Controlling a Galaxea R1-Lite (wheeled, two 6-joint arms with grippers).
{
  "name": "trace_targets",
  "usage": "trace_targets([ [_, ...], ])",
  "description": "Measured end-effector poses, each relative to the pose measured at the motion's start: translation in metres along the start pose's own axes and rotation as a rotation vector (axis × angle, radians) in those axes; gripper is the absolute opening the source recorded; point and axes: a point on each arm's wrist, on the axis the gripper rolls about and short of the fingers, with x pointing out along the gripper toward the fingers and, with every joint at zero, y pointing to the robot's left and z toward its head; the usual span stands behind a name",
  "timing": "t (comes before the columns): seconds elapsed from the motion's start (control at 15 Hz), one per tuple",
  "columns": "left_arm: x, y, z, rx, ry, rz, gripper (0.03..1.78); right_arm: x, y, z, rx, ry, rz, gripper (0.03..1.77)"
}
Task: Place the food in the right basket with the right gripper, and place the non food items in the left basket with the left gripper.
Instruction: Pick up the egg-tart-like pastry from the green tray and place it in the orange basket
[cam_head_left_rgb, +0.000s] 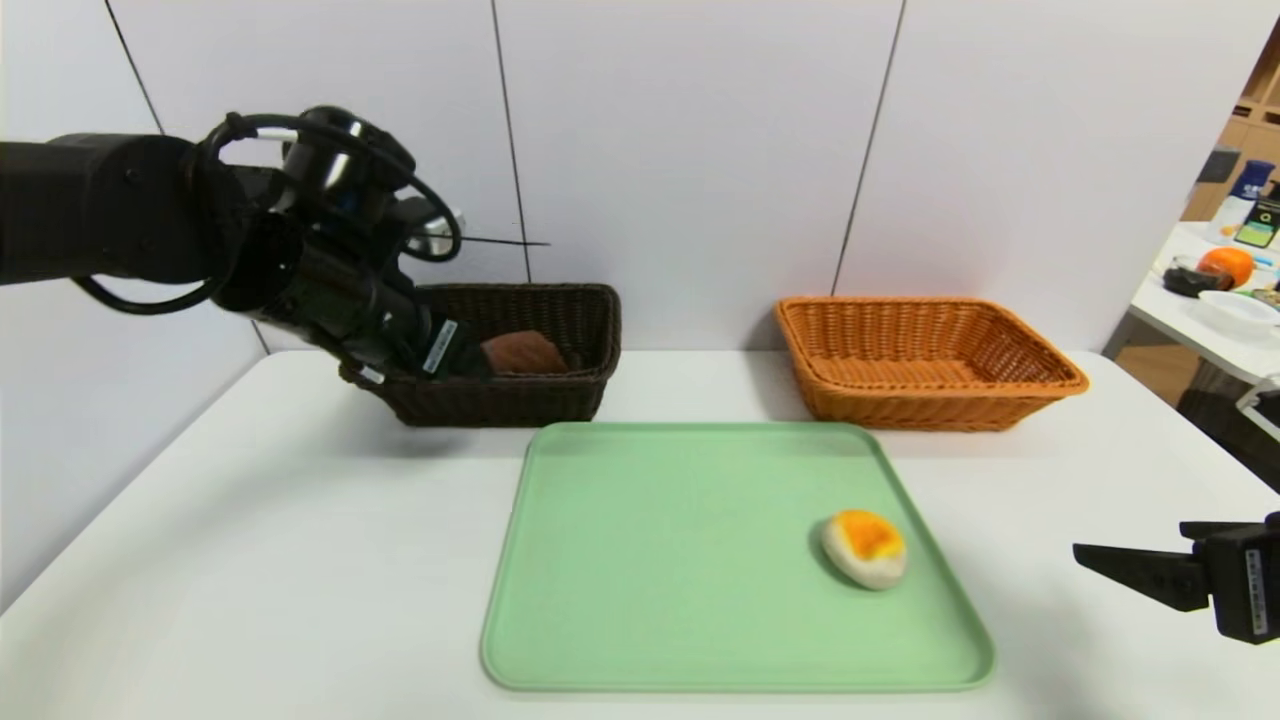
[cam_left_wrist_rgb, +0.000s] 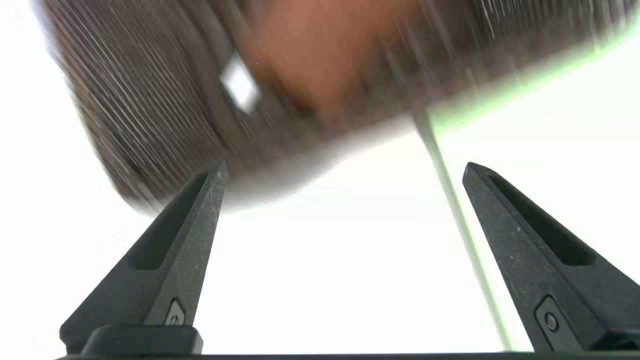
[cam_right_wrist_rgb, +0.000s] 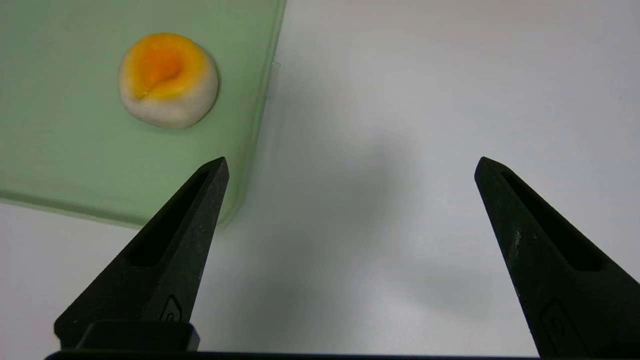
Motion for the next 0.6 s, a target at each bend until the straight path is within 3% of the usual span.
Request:
trace_targets([
  [0.2, -0.03, -0.037, -0.042, -0.088, 0.071, -0.057, 1.67, 0.007, 0.009, 0.008, -0.044, 0.006, 0.057, 1.7],
  [0.33, -0.044, -0.054, -0.067, -0.125, 0.104, -0.048, 1.68, 0.013, 0.019, 0.015, -0.087, -0.003, 0.107, 1.7],
  [0.6, -0.069, -0.068, -0.101, -0.088, 0.116, -0.06, 1.69, 0.027, 0.042, 0.032, -0.166, -0.039, 0.209, 1.7],
])
